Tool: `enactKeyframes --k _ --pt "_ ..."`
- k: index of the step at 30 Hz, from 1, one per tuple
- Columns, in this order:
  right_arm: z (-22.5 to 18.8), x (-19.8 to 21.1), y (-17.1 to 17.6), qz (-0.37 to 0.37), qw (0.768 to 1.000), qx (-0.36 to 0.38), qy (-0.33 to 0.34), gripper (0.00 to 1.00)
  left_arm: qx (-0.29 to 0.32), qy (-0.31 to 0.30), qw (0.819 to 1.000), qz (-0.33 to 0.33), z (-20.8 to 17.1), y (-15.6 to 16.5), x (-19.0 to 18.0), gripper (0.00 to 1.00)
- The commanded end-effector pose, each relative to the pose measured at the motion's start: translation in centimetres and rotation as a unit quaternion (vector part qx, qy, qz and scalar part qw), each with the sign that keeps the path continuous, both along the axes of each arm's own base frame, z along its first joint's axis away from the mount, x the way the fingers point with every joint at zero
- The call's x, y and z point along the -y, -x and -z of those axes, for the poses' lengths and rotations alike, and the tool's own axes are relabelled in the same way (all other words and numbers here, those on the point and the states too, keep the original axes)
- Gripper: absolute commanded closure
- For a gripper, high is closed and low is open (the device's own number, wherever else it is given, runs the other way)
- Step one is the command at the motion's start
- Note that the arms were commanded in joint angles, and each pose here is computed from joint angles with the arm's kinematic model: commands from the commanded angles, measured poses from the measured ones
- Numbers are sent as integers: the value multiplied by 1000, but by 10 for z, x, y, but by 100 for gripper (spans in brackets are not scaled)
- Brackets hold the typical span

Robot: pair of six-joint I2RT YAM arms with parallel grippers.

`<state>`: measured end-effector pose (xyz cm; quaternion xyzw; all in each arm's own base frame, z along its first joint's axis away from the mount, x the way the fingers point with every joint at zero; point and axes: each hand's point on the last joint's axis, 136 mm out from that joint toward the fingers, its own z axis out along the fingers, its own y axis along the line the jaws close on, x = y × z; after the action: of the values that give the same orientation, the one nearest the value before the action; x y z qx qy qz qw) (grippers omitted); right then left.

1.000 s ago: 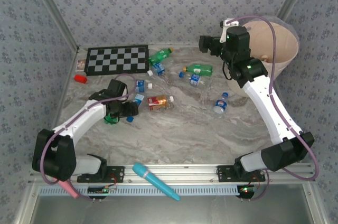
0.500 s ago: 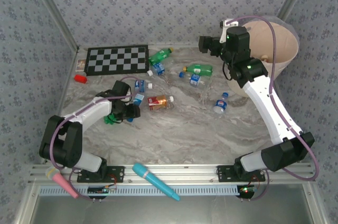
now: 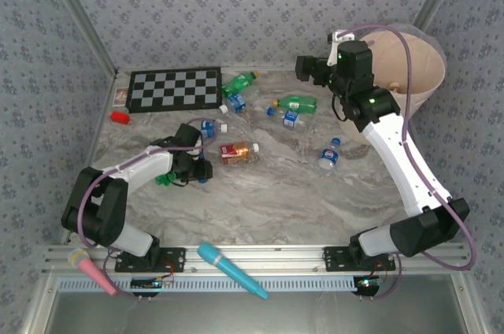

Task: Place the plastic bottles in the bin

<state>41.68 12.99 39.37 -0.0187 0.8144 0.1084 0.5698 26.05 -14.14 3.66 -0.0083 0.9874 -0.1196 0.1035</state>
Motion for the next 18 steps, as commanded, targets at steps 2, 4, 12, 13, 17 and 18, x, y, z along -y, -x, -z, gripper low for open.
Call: enactKeyframes --k 2,4,12,13,17,18 --pt "-8 0 6 -5 1000 6 -11 0 -2 -19 1000 -8 6 3 -5 54" --pt "-7 -2 6 -8 1000 5 -14 0 0 -22 1000 -13 6 2 -6 55" --pt "-7 -9 8 -24 999 1 -25 1 28 -23 999 -3 -15 7 -3 81" --pt "-6 -11 8 -27 999 -2 -27 0 36 -22 999 -1 -21 7 -3 81" --pt "-6 -20 11 -48 998 -8 -45 0 80 -8 997 7 -52 8 -2 80" --pt "-6 -23 11 -57 997 -10 -51 1 93 -4 996 10 -60 7 -1 79"
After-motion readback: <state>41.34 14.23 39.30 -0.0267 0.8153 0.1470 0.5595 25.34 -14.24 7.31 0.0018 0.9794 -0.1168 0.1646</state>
